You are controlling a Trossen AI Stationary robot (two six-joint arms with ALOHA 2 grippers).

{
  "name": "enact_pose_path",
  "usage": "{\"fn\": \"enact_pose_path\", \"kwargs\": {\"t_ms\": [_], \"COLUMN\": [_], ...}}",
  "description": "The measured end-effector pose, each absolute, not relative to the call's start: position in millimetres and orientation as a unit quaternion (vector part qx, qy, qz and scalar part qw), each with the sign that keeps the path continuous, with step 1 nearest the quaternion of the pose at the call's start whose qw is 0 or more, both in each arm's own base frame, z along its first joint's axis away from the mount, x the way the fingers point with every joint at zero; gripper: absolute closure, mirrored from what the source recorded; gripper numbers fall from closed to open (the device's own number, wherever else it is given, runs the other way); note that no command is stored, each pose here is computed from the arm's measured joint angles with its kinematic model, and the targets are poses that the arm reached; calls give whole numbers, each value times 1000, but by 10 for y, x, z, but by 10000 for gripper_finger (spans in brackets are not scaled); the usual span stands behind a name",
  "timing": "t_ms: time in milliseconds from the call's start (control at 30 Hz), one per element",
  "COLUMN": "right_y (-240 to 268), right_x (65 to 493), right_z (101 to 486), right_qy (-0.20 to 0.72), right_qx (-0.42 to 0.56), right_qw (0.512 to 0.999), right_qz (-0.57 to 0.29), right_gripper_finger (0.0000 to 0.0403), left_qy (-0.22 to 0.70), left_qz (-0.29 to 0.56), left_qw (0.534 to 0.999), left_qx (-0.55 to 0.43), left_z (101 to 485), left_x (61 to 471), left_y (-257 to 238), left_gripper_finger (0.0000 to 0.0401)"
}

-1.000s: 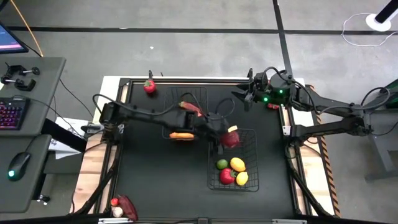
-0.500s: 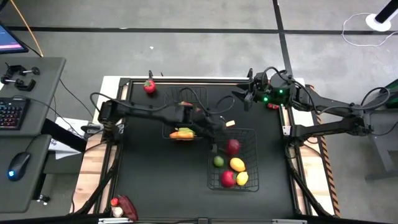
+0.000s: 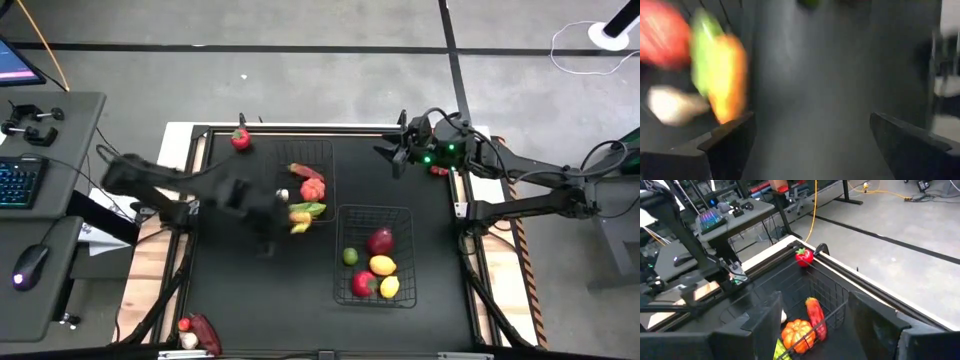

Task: Sort produce into baskets
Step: Put the red chili pepper into the top black wire basket

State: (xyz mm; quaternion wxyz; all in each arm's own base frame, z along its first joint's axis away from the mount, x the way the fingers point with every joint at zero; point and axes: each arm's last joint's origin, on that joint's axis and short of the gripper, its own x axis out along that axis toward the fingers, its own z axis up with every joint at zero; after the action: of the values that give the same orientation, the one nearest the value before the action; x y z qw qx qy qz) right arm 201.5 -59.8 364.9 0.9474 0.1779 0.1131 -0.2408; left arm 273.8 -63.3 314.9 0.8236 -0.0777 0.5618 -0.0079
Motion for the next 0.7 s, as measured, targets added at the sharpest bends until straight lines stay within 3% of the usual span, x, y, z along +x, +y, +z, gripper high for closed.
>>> {"fn": "enact_pose_path", "kwargs": {"t_ms": [200,333,700], "right_y": [-594,-597,-605], "right_x": [2002,1991,1982], "right_z": [3609,3586,3576], "right_qy": [138,149,152], "right_qx": [166,164,160], "right_qw": [946,942,937], "right_qz": [-242,-253,-271], "right_gripper_finger": [180,180,180], "left_qy": [660,713,694], "left_qz": [-58,-105,-165], "left_qw": [734,682,697], "left_qx": [-146,-127,-72], "left_z": [2661,2432,2298], "left_x": [1967,1652,1455], "left_y": [-1155,-1533,-2378], "left_gripper_finger": [25,25,25]}}
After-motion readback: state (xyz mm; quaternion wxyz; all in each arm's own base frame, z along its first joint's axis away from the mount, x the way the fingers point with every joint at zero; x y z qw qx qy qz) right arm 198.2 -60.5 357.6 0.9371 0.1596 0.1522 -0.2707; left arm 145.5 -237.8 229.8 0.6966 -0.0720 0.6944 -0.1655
